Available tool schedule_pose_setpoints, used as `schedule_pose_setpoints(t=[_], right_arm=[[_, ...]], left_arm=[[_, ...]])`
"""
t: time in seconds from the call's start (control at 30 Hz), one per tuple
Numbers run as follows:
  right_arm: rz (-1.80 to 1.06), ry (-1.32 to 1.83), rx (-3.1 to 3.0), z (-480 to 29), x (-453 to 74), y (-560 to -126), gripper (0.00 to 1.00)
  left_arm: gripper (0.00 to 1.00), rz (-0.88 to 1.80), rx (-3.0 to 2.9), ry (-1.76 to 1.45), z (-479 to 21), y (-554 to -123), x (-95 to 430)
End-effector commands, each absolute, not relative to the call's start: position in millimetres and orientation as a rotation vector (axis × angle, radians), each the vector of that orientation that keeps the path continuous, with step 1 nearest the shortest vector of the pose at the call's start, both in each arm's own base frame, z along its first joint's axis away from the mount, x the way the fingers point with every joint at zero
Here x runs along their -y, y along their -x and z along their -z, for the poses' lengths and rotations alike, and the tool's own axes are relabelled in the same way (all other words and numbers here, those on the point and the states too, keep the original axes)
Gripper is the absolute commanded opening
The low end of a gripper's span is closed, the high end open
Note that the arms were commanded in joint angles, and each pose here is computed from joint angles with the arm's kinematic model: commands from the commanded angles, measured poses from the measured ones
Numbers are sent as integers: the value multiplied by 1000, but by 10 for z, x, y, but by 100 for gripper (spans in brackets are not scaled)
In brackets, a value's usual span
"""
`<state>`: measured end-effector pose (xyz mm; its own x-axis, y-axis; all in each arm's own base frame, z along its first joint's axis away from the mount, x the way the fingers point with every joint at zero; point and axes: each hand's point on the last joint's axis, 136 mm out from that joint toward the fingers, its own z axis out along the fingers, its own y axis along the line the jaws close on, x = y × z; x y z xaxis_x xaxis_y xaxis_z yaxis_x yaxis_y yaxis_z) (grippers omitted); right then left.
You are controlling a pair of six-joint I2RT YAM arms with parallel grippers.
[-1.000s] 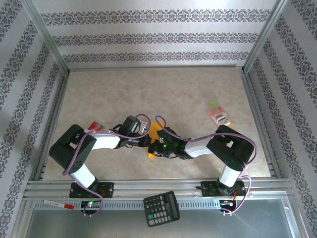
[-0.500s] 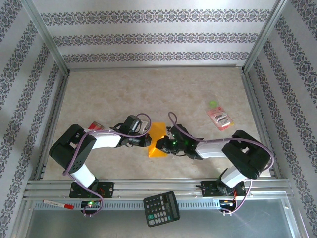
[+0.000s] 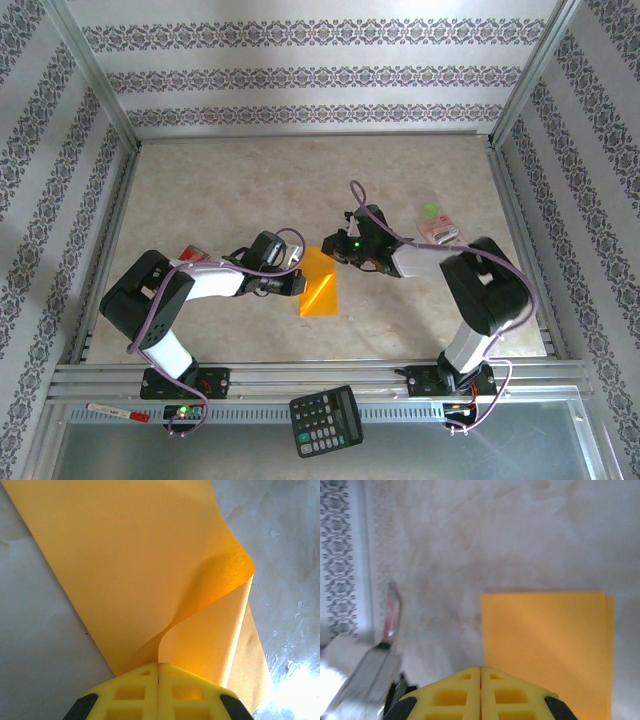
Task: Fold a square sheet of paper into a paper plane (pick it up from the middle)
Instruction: Fold the triangle a second time at the center of the table.
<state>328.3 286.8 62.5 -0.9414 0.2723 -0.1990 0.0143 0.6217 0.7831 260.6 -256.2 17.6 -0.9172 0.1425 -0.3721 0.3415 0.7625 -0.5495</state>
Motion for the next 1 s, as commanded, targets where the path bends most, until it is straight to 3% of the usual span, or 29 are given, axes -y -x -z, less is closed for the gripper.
schedule_pose_setpoints(t=[0.0,0.3,0.97], right_arm=[[-1204,-164,-2649,-336,-2884,-3273,6],[-1167,-165,-2752,41,-2839,-3180,3],[-1150,-167,-2792,158,-2790,-3091,2]], left_arm=[[0,819,-2809,-359,64,-2404,2391],[0,828,-2782,-381,-58,-2496,2456],[0,863,-2742,-391,-167,-2590,2547]])
